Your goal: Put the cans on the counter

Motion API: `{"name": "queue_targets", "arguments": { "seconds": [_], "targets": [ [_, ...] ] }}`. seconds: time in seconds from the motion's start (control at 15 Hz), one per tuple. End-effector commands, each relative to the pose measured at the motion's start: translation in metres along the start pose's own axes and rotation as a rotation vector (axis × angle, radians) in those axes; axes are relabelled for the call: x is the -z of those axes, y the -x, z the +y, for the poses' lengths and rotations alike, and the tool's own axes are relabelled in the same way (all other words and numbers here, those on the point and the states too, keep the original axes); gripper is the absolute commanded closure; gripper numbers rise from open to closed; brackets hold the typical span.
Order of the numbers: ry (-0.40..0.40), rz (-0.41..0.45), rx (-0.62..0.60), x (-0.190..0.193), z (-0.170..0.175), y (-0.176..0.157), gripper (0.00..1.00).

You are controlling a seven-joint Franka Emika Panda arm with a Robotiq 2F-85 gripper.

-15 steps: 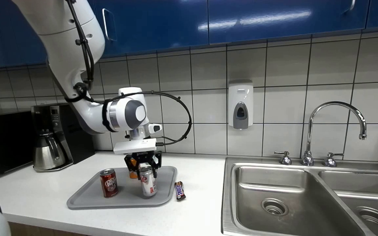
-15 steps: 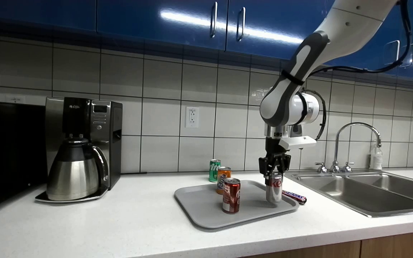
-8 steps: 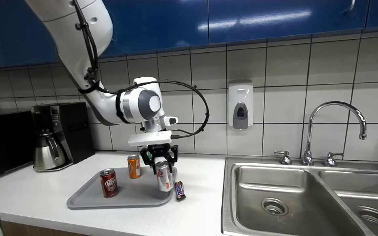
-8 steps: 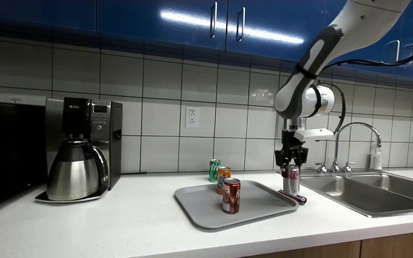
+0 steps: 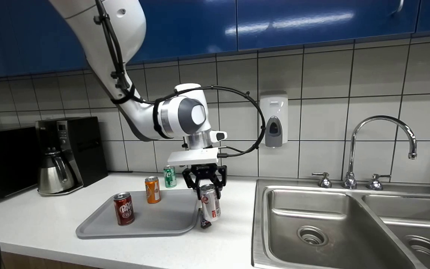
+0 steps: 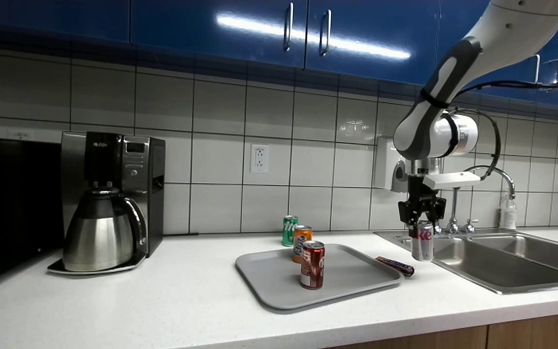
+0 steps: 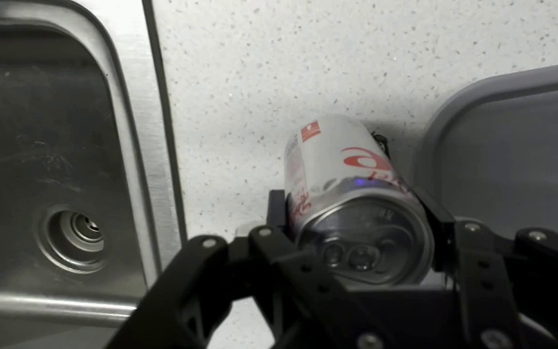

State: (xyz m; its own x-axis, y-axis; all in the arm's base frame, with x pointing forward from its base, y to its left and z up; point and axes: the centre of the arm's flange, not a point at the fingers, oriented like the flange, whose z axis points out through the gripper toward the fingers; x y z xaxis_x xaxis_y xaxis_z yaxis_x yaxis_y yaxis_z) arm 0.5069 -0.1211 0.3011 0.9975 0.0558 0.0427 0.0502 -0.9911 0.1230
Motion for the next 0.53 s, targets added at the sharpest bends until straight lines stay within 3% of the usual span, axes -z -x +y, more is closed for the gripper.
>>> {"name": "queue_targets", "arguments": {
  "seconds": [0.0, 0.47],
  "targets": [
    [0.019, -0.011, -0.029, 0.010, 0.024, 0.006, 0.62],
    [-0.009, -0.029, -0.023, -0.015, 0.031, 0.010, 0.62]
  ]
}}
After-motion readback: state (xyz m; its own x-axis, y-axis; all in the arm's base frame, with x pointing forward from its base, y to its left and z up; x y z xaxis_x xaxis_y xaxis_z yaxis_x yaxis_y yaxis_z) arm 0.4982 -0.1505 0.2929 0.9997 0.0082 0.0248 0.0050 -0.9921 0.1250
